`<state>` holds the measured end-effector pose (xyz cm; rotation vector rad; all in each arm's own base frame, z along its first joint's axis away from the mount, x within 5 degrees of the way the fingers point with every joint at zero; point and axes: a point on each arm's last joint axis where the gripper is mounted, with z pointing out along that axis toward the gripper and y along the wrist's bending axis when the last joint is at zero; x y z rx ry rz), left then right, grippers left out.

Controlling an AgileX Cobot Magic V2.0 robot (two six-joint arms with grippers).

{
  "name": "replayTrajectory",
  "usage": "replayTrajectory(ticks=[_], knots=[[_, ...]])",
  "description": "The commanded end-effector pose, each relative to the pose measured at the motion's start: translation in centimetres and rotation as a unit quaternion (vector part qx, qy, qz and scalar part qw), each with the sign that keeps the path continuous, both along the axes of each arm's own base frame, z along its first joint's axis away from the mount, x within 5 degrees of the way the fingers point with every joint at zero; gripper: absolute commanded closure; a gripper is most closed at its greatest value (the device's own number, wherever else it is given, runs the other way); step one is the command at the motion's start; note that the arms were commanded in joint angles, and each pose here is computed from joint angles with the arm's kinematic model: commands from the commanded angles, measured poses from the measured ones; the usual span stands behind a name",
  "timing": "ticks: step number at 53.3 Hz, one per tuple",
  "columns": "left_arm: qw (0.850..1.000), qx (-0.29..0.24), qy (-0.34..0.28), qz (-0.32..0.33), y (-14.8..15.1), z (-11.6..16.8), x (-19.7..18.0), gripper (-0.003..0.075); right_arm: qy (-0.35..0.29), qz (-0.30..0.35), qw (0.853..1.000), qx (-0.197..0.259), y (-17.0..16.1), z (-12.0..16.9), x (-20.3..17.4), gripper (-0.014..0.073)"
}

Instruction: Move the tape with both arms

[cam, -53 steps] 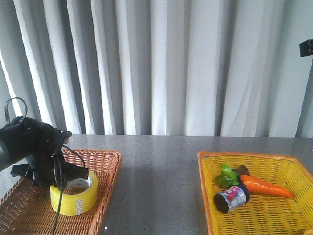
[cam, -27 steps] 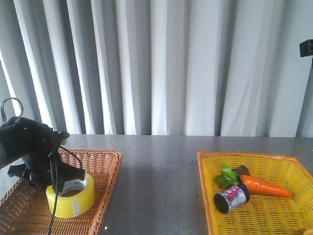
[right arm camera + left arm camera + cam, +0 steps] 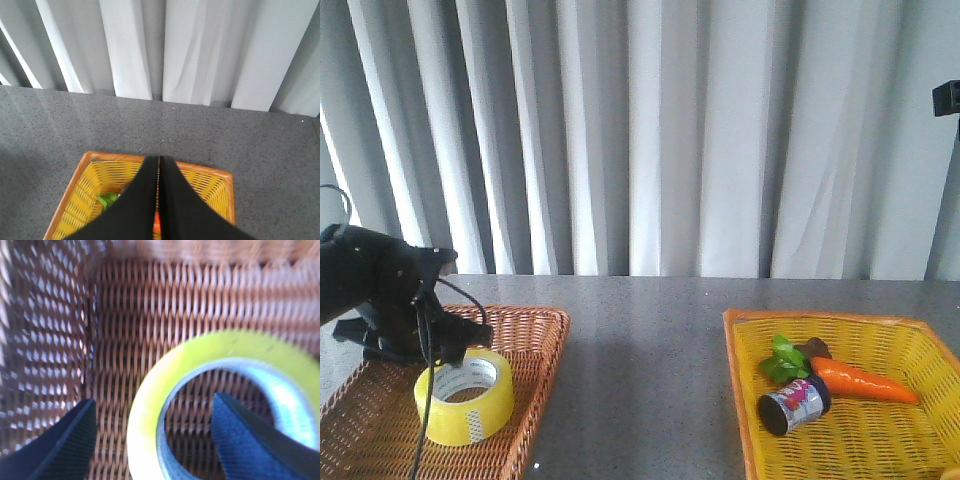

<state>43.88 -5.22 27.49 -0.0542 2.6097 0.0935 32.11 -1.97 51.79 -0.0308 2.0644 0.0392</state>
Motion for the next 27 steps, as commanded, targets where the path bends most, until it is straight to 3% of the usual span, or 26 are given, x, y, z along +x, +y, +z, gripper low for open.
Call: replayTrajectory(ticks=[1,11,21,27], knots=[[0.99,-0.018,-0.139,-0.012,0.1,7.6,-1.6,0.0321,-0.061,-0.003,0.998,-0.007,0.0,2.2,-1.2,0.0603],[0.965,-0.04,-0.257,-0.02,0.4,14.2,-4.8,0.043,-0.061,-0.003,0.998,-0.007,0.0,2.2,-1.2,0.0603],[0.923,-0.057,-0.38,-0.028,1.1,21.5,-10.4,0.0544,-0.06,-0.003,0.998,-0.007,0.0,2.2,-1.3,0.0603],[0.902,-0.055,-0.427,-0.03,1.7,24.4,-13.5,0.0591,-0.06,-0.003,0.998,-0.007,0.0,2.2,-1.3,0.0603]])
